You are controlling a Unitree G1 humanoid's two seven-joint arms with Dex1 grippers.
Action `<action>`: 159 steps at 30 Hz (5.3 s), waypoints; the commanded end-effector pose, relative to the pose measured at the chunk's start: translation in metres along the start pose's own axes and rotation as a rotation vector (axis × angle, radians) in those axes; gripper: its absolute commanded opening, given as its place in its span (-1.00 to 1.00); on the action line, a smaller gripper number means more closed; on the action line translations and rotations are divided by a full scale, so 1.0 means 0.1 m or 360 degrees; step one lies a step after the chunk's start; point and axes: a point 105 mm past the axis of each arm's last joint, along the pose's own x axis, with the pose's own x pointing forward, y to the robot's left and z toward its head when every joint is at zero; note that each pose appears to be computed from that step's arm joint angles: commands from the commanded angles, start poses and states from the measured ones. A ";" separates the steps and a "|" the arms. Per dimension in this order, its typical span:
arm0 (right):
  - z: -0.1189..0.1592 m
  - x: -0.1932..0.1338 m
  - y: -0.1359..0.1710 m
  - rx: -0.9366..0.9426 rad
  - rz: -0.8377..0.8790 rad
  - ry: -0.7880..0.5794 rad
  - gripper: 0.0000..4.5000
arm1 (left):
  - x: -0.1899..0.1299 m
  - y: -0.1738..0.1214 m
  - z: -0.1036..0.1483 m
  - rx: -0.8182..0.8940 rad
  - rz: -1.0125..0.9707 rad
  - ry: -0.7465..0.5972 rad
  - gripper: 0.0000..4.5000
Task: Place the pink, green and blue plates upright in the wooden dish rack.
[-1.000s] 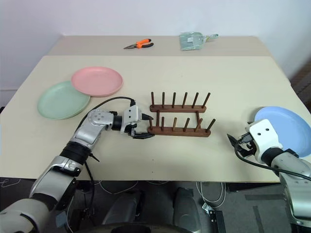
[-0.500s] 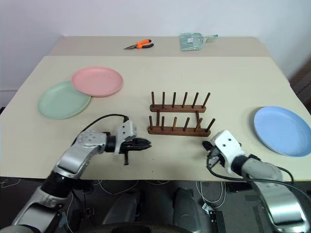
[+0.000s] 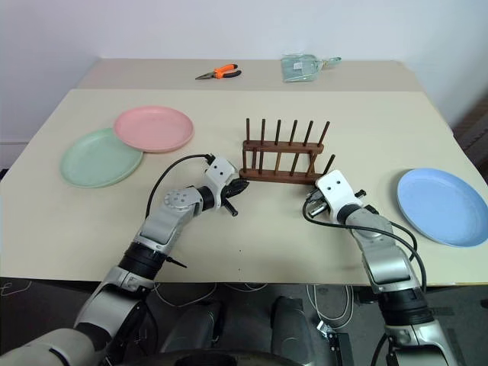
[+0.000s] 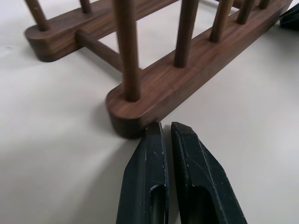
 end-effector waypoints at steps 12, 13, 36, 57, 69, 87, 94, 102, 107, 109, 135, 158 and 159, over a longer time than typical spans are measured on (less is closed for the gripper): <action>0.26 -0.31 0.37 0.0003 0.0353 -0.0200 0.95 | -1.27 1.46 0.94 -0.0353 0.1084 -0.0779 0.99; 0.26 -0.30 0.39 -0.0003 0.0366 -0.0199 0.95 | -1.41 1.60 0.97 -0.0395 0.1238 -0.0819 0.99; 0.41 -0.30 0.41 0.0040 0.0427 -0.0311 0.98 | -1.41 2.18 0.21 -0.1679 0.1380 -0.0547 -0.03; 1.85 -0.20 0.53 -0.1164 0.0200 -0.0904 1.00 | -0.75 0.58 1.92 -0.0809 0.0277 -0.0957 -0.71; 1.84 -0.11 0.55 -0.1222 0.0135 -0.0930 -0.24 | -0.71 0.49 1.79 -0.0877 0.0256 -0.0871 -0.72; 1.77 -0.59 0.46 -0.0993 0.0426 -0.0903 0.95 | -0.62 0.63 1.82 -0.0865 0.0388 -0.0890 -0.72; 1.74 -0.28 0.55 -0.1234 0.0210 -0.0844 0.72 | -0.62 0.51 1.94 -0.0873 0.0324 -0.0935 -0.72; 1.79 -0.23 0.42 -0.1250 0.0067 -0.0885 -0.98 | -0.66 0.50 1.90 -0.0912 0.0313 -0.0930 -0.48; 1.80 -0.24 0.38 -0.1273 0.0029 -0.0914 -1.00 | -0.68 0.52 1.92 -0.1011 0.0285 -0.0974 0.54; 1.80 -0.26 0.35 -0.1278 0.0006 -0.0921 -1.00 | -0.72 0.56 1.96 -0.1073 0.0290 -0.1044 0.98; 1.73 -0.76 -0.55 0.0866 0.0584 -0.1110 -1.00 | -1.00 -0.40 0.94 0.0149 -0.0686 -0.0508 0.98; 1.64 -0.67 -1.23 0.0650 -0.0109 -0.1108 0.32 | -0.92 0.02 0.82 0.0044 -0.0289 -0.0453 1.00; 1.69 -0.71 -1.27 0.0574 -0.0168 -0.1121 0.44 | -0.94 0.19 0.81 0.0023 -0.0136 -0.0470 1.00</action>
